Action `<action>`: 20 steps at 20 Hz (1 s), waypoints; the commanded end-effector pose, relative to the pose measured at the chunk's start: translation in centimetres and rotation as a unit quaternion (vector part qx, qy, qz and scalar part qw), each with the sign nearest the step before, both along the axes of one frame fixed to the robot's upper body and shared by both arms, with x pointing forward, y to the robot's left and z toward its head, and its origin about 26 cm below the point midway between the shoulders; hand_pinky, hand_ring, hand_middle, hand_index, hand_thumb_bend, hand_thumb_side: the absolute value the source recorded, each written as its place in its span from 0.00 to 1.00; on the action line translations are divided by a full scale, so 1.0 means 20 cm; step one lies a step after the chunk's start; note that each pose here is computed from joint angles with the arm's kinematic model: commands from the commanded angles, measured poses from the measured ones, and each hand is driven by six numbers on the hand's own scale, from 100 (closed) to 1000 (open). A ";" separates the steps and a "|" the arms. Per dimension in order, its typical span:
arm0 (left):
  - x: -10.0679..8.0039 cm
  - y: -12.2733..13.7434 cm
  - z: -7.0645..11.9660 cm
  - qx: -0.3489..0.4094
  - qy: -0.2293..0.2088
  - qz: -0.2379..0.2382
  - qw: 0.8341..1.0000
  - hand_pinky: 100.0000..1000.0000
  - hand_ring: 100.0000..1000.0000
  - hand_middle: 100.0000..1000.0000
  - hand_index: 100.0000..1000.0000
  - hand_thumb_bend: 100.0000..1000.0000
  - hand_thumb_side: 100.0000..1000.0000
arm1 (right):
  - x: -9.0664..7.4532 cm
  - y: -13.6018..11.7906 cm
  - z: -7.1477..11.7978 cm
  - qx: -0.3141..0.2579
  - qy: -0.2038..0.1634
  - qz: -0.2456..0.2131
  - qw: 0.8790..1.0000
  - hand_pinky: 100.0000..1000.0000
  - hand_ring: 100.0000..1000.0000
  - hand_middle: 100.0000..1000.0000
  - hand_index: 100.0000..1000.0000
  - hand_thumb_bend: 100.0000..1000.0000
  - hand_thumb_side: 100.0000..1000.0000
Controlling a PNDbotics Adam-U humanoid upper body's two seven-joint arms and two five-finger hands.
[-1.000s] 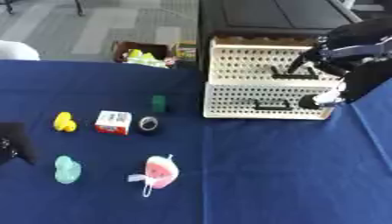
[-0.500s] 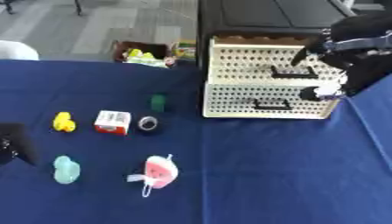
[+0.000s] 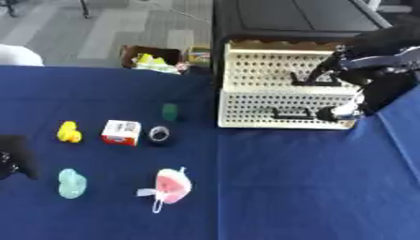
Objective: Pick up objects from table and place into drawer.
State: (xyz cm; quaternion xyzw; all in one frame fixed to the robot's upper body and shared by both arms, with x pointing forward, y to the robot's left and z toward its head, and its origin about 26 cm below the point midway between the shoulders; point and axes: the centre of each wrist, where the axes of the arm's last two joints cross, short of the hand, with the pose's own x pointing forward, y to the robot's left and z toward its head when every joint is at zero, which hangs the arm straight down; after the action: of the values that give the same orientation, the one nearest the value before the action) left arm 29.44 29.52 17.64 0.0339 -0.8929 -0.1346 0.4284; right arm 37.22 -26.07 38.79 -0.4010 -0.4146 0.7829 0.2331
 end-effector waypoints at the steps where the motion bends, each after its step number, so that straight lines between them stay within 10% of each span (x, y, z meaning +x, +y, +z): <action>1: -0.01 0.00 0.03 0.007 -0.012 -0.003 1.000 0.39 0.43 0.43 0.67 0.00 1.00 | 0.00 -0.02 0.02 -0.028 -0.010 -0.012 0.999 0.09 0.14 0.18 0.91 0.32 0.85; 20: -0.01 0.00 0.03 0.007 -0.006 -0.005 1.000 0.40 0.43 0.43 0.66 0.00 1.00 | -0.05 0.00 0.10 -0.009 -0.049 -0.016 0.999 0.11 0.13 0.17 0.89 0.28 0.86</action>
State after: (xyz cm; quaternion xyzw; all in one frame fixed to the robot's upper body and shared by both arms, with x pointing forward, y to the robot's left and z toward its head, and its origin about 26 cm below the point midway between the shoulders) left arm 29.44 29.51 17.62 0.0311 -0.8905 -0.1376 0.4326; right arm 37.15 -25.74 39.41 -0.4345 -0.4046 0.7724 0.2258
